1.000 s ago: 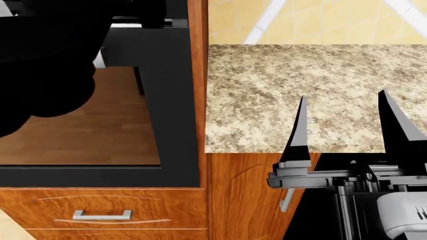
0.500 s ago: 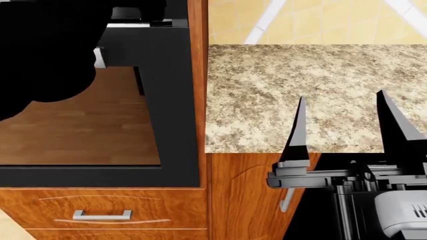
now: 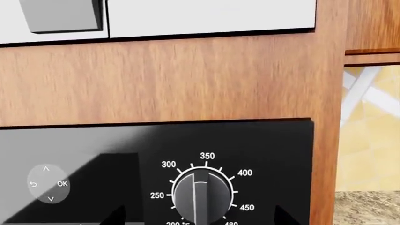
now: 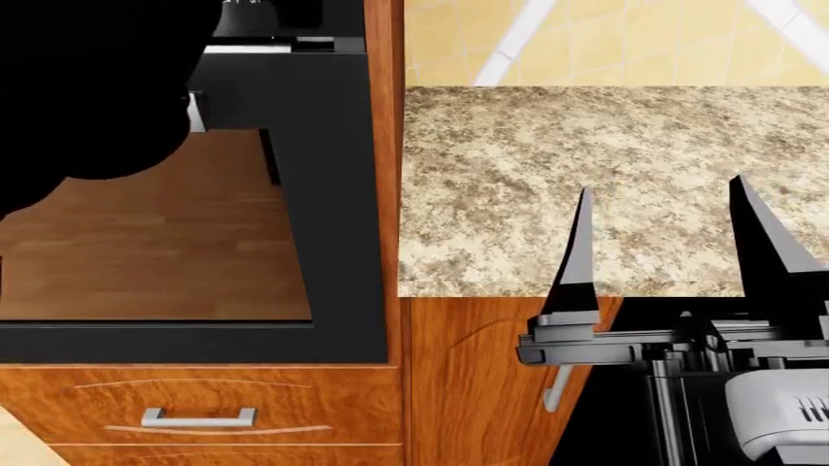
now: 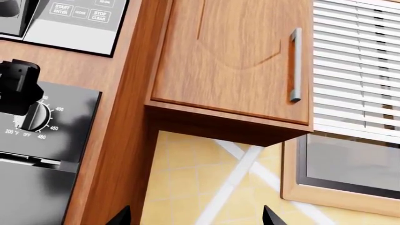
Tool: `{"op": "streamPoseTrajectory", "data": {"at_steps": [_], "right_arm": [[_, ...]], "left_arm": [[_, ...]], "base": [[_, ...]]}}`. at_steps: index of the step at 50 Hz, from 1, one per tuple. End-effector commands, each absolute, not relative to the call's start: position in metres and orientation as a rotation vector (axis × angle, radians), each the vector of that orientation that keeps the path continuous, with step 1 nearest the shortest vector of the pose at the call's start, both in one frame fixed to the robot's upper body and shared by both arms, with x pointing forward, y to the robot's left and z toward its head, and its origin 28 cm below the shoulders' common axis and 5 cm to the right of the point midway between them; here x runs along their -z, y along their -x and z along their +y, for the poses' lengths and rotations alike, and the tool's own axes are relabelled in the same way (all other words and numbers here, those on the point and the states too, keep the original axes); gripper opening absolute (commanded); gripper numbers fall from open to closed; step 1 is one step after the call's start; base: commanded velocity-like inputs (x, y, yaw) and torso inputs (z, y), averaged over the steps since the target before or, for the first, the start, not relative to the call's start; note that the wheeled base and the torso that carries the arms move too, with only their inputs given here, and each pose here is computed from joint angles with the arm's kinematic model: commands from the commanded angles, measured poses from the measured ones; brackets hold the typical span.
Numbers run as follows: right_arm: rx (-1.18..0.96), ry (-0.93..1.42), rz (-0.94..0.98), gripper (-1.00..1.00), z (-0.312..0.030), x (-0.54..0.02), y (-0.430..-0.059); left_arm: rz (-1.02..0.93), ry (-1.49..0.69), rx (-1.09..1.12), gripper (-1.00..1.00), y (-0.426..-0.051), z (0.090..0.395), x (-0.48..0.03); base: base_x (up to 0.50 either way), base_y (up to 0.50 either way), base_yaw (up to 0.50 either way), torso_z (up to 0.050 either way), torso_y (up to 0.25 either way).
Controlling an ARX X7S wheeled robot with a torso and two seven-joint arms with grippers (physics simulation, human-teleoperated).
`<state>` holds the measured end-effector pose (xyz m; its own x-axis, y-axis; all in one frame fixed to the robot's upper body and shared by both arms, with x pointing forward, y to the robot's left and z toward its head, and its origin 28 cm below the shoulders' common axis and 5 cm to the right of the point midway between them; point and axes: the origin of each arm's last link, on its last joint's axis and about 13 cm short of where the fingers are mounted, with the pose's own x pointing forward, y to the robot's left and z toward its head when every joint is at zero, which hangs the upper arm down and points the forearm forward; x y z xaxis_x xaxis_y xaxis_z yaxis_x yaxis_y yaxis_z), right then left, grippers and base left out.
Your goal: Preheat the oven by turning the temperature knob.
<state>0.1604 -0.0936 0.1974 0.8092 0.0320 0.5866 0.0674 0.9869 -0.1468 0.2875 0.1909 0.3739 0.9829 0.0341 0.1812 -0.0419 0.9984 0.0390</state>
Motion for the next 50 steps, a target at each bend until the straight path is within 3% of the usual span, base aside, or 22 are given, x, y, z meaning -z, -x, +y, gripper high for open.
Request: {"op": "streamPoseTrajectory", "data": {"at_steps": [1,50], "right_arm": [[0.024,0.164,-0.627,1.0,-0.095,-0.198,-0.161],[0.019,0.168,-0.619,1.0,-0.094,-0.197,-0.161]], "left_arm": [[-0.078,-0.04,-0.056,1.0,-0.296,0.191,-0.377],[-0.063,-0.021,-0.046,1.0,-0.303,0.191,-0.382]], "base": [[0.0,0.0,0.0,0.0,0.0],[0.0,0.0,0.0,0.0,0.0]]}}
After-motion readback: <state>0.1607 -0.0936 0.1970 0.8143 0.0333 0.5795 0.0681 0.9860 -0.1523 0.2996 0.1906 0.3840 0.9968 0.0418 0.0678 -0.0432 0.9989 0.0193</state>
